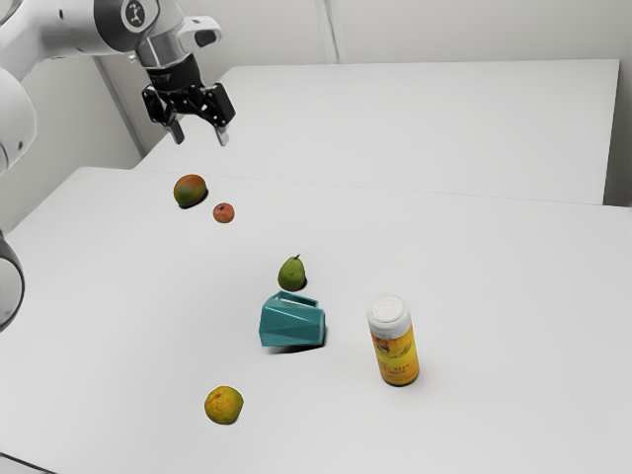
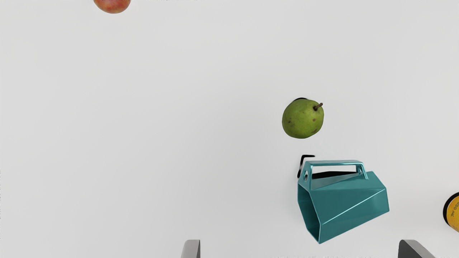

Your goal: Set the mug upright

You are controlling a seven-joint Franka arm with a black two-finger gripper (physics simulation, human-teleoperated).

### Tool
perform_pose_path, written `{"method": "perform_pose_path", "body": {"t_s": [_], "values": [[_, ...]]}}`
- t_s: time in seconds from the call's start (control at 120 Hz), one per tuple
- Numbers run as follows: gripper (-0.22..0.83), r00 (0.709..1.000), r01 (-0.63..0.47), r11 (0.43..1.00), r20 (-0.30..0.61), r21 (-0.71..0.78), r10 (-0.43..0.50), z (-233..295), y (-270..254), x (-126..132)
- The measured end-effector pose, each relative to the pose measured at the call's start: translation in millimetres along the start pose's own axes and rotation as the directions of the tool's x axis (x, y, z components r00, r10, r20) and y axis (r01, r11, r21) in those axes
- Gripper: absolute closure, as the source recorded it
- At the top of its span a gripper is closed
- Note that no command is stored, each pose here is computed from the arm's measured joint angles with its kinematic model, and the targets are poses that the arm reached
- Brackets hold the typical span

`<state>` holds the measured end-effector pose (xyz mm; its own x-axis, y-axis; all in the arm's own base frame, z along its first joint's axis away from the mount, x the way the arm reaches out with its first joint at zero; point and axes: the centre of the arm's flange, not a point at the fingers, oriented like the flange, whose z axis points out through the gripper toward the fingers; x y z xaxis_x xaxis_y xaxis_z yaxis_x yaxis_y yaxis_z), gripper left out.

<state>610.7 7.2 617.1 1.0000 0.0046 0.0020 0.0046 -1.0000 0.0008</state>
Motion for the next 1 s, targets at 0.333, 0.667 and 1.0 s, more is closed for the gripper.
{"method": "perform_pose_path", "body": {"t_s": [0.333, 0.667, 1.0], "values": [[0.00, 0.997, -0.078, 0.997, 0.001, -0.003, 0.078, 1, 0, 0], [0.00, 0.994, -0.074, 0.966, 0.058, -0.248, 0.090, 45, 6, -70], [0.00, 0.995, 0.093, 0.886, 0.060, -0.455, -0.074, 120, -28, -101]]}}
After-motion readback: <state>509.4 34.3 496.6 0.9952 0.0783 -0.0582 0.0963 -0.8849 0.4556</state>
